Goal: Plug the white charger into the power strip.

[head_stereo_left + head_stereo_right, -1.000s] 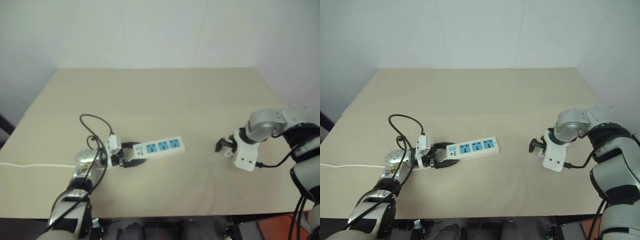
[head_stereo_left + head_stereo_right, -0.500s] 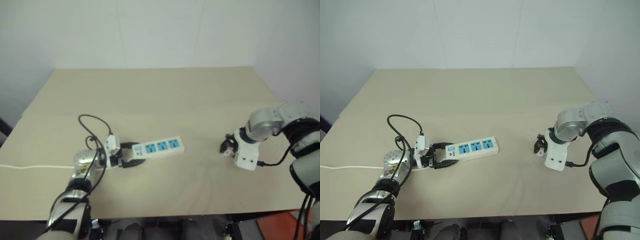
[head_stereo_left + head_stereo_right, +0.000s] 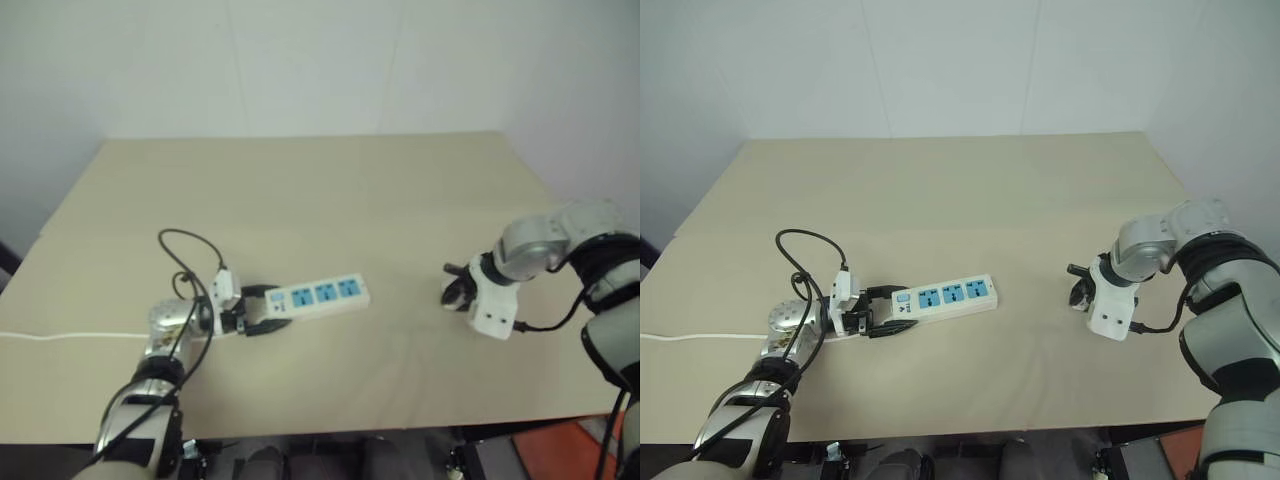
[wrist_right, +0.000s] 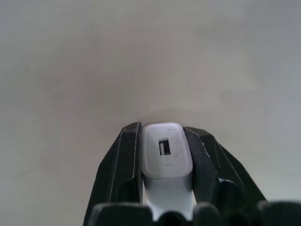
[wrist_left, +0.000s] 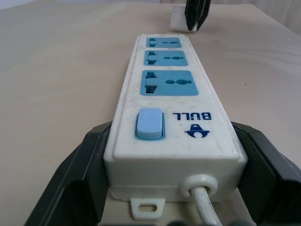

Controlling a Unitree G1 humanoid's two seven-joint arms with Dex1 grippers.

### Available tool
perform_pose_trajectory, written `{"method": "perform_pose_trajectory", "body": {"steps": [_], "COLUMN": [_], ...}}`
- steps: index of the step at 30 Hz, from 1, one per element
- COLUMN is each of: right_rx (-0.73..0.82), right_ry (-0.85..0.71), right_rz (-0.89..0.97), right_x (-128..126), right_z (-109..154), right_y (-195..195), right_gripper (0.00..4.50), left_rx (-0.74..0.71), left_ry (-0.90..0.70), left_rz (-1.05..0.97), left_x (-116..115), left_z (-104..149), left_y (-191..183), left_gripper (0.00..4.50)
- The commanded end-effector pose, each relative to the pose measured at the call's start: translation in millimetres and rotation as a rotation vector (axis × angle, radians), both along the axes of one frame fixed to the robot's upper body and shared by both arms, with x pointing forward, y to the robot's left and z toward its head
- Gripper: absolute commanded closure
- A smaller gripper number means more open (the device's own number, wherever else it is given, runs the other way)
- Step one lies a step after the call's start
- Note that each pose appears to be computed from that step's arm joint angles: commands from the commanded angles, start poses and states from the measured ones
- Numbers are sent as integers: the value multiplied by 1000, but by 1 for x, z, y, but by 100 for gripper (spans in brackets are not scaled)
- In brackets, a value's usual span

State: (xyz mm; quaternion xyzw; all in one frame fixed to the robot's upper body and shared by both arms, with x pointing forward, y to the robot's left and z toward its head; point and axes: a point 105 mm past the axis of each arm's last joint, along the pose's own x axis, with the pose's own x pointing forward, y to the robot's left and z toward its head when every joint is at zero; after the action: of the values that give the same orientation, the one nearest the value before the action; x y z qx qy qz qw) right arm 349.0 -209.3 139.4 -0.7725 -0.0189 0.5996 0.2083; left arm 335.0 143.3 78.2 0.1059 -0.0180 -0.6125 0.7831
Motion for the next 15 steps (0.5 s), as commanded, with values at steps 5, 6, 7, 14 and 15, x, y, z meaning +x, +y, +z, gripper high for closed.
{"method": "perform_pose_trajectory", "body": {"steps": [5, 6, 7, 14, 15], "right_rx": [568, 649, 735, 1426, 1494], "right_ry": [-49, -22, 14, 442, 502], "right_rz": [-285, -320, -356, -593, -613], "right_x": [14, 11, 7, -24, -28], "right_z": [56, 62, 67, 99, 99], "right_y": [17, 19, 21, 59, 65], "right_gripper": [335, 335, 335, 335, 335], "left_rx": [31, 31, 28, 36, 39], "left_ry": [-8, -7, -6, -4, -3], "left_rz": [-118, -132, -143, -196, -205], "left_x": [-9, -10, -10, -12, -12], "left_z": [-3, -3, -3, -3, -3], "left_y": [-20, -22, -24, -34, -36], "left_gripper": [114, 114, 114, 114, 114]}}
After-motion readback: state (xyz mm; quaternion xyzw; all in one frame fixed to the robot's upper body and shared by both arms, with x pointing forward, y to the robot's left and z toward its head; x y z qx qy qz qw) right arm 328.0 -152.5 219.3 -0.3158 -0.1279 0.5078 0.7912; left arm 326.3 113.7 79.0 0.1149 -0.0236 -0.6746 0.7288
